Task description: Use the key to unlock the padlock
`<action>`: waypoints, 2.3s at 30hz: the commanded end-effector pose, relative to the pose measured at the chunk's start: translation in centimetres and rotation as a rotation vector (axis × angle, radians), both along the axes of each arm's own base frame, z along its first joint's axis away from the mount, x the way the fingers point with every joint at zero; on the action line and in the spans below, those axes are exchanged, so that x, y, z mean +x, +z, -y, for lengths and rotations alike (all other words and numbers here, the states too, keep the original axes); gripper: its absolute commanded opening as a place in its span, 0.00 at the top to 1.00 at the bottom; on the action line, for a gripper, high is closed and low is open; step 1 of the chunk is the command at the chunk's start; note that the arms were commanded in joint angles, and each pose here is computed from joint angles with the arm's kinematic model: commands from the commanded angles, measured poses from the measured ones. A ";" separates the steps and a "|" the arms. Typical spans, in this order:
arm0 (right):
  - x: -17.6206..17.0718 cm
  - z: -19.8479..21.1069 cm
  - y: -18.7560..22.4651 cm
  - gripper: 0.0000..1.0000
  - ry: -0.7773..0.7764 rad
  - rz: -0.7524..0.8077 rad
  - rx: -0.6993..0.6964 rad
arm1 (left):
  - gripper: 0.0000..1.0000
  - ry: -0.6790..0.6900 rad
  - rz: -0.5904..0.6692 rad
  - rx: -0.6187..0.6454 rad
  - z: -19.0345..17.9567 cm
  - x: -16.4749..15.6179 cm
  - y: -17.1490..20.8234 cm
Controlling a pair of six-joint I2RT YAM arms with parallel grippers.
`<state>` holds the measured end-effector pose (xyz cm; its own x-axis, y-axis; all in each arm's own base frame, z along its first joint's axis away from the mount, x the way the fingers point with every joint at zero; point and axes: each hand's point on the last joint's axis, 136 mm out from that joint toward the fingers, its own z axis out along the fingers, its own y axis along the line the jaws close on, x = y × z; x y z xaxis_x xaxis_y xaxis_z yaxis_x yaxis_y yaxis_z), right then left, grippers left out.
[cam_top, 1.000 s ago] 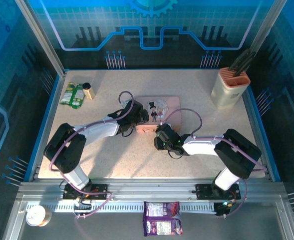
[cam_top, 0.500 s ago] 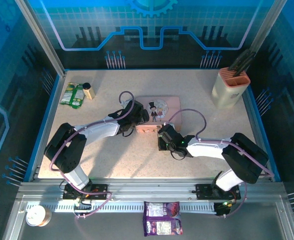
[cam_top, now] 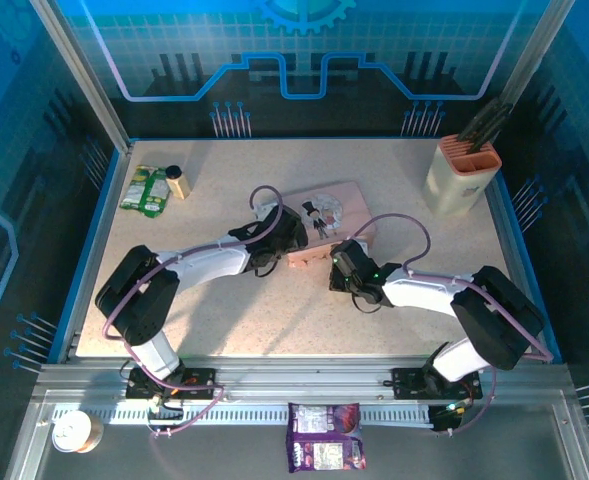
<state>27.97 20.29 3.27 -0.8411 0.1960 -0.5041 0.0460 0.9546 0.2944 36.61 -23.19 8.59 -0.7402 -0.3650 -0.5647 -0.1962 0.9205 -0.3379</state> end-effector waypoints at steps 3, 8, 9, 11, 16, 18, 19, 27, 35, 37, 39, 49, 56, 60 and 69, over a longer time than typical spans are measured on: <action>2.5 0.7 2.4 0.96 -0.068 0.110 0.037 | 0.18 0.000 -0.139 0.140 -1.4 -2.6 -4.0; 3.5 0.8 3.0 0.96 -0.069 0.124 0.114 | 0.18 -0.016 -0.134 0.134 -0.5 -2.8 -4.1; 3.7 0.7 3.3 0.96 -0.073 0.124 0.136 | 0.18 -0.020 -0.136 0.132 -0.2 -2.8 -4.3; 4.1 0.3 4.0 0.96 -0.084 0.134 0.166 | 0.18 -0.033 -0.139 0.121 0.6 -2.8 -4.5; 5.2 0.8 4.9 0.97 -0.171 0.154 0.221 | 0.19 -0.063 -0.146 0.118 2.1 -3.1 -4.8; 5.6 1.5 4.4 0.97 -0.213 0.137 0.233 | 0.18 -0.071 -0.145 0.117 2.3 -3.2 -4.9; 5.9 1.9 4.1 0.97 -0.236 0.124 0.249 | 0.18 -0.074 -0.145 0.118 2.5 -3.3 -4.9; 7.9 1.8 4.8 0.97 -0.259 0.090 0.353 | 0.19 -0.087 -0.159 0.112 3.1 -3.4 -5.6; 8.5 3.4 5.2 0.95 -0.289 0.061 0.303 | 0.18 -0.085 -0.164 0.127 3.3 -3.4 -5.9; 8.6 4.0 4.8 0.94 -0.289 0.032 0.274 | 0.18 -0.081 -0.163 0.135 3.2 -3.4 -5.9; 8.8 4.4 4.4 0.94 -0.276 0.017 0.251 | 0.18 -0.080 -0.163 0.135 3.2 -3.3 -5.9; 7.7 5.2 2.8 0.93 -0.146 -0.037 0.100 | 0.18 -0.076 -0.158 0.145 3.1 -3.1 -5.6; 4.5 4.2 0.6 0.94 -0.056 -0.097 0.113 | 0.17 -0.056 -0.154 0.148 1.8 -2.5 -5.3; 2.4 3.1 -0.1 0.94 -0.004 -0.115 0.145 | 0.17 -0.020 -0.148 0.154 -0.4 -2.1 -4.8; -0.6 5.0 -2.2 0.91 -0.018 -0.167 0.105 | 0.17 0.012 -0.129 0.162 -2.7 -2.0 -3.8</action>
